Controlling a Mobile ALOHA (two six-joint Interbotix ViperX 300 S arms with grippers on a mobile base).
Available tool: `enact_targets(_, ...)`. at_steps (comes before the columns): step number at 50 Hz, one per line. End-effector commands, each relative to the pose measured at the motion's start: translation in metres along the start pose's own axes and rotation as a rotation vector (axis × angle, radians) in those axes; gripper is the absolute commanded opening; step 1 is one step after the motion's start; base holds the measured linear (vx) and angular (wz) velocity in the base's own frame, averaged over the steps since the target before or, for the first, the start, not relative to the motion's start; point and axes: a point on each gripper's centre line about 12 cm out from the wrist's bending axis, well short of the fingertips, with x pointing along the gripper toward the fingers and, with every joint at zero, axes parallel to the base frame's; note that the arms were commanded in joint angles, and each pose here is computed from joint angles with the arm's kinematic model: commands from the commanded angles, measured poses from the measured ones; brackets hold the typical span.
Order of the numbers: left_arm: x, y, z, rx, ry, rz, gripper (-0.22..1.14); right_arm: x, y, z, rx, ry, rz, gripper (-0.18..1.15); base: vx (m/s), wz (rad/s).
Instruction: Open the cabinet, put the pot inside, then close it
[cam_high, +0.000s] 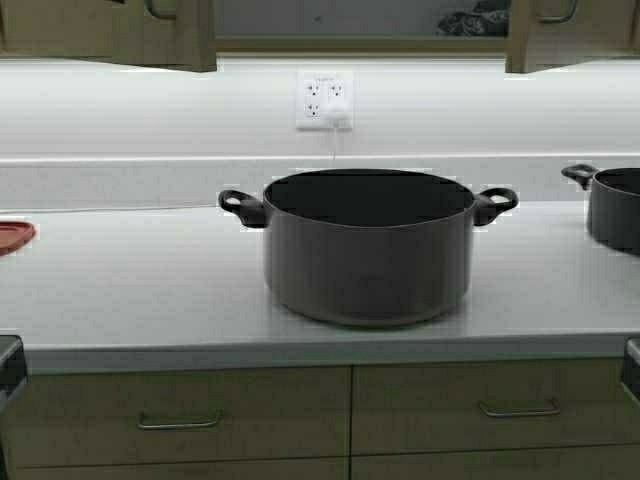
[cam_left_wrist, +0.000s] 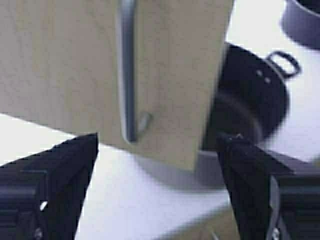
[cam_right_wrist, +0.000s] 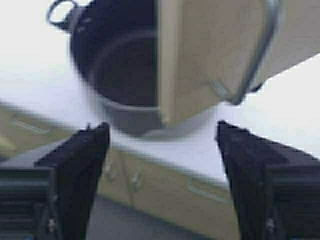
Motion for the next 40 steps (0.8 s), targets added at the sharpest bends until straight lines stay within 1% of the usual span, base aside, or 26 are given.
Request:
enact_targets(1, -0.006, -0.007, 0.009, 0.001, 0.019, -0.051, 0.87, -0.012, 0.005, 0.017, 0.0, -0.012, 0.037, 0.89, -0.04, 0.03)
enact_targets(4, -0.007, -0.01, 0.014, 0.002, 0.032, -0.076, 0.7, -0.013, 0.012, 0.022, 0.007, -0.03, 0.076, 0.82, -0.04, 0.03)
enact_targets(7, -0.007, -0.016, 0.017, 0.008, 0.038, -0.102, 0.48, -0.012, 0.021, 0.027, 0.017, -0.046, 0.131, 0.68, -0.05, 0.04)
enact_targets(11, -0.004, -0.029, 0.021, 0.036, 0.042, -0.155, 0.11, -0.007, 0.036, 0.035, 0.025, -0.078, 0.208, 0.42, -0.05, 0.04)
enact_targets(13, -0.001, -0.038, 0.024, 0.053, 0.04, -0.189, -0.04, -0.003, 0.043, 0.039, 0.027, -0.099, 0.234, 0.27, -0.04, 0.04)
enact_targets(14, 0.001, -0.043, 0.024, 0.059, 0.04, -0.205, -0.09, -0.001, 0.046, 0.041, 0.026, -0.109, 0.245, 0.2, -0.04, 0.04)
enact_targets(15, 0.002, -0.048, 0.025, 0.065, 0.04, -0.219, -0.1, 0.001, 0.049, 0.042, 0.022, -0.126, 0.252, 0.13, -0.04, 0.04)
enact_targets(17, 0.007, -0.058, 0.025, 0.077, 0.038, -0.247, -0.07, 0.005, 0.057, 0.045, 0.009, -0.149, 0.267, 0.02, -0.04, 0.04)
enact_targets(19, 0.011, -0.067, 0.026, 0.086, 0.031, -0.268, -0.01, 0.008, 0.064, 0.048, -0.004, -0.176, 0.281, -0.03, -0.04, 0.04)
enact_targets(21, 0.016, -0.077, 0.025, 0.096, 0.015, -0.286, 0.04, 0.012, 0.07, 0.052, -0.015, -0.205, 0.288, -0.01, -0.04, 0.04)
enact_targets(22, 0.018, -0.082, 0.025, 0.101, 0.007, -0.293, 0.06, 0.015, 0.075, 0.055, -0.023, -0.226, 0.292, 0.02, -0.04, 0.03)
enact_targets(26, 0.029, -0.098, 0.025, 0.106, -0.047, -0.297, 0.04, 0.029, 0.082, 0.061, -0.042, -0.26, 0.281, 0.08, -0.04, 0.03)
enact_targets(32, 0.047, -0.117, 0.02, 0.105, -0.119, -0.274, 0.02, 0.053, 0.079, 0.067, -0.065, -0.286, 0.213, 0.06, -0.03, 0.02)
enact_targets(37, 0.068, -0.129, 0.015, 0.085, -0.154, -0.241, 0.02, 0.072, 0.076, 0.077, -0.104, -0.306, 0.162, 0.06, -0.03, 0.02)
enact_targets(40, 0.083, -0.134, 0.015, 0.064, -0.161, -0.223, 0.02, 0.084, 0.072, 0.083, -0.125, -0.316, 0.131, 0.06, -0.02, 0.01)
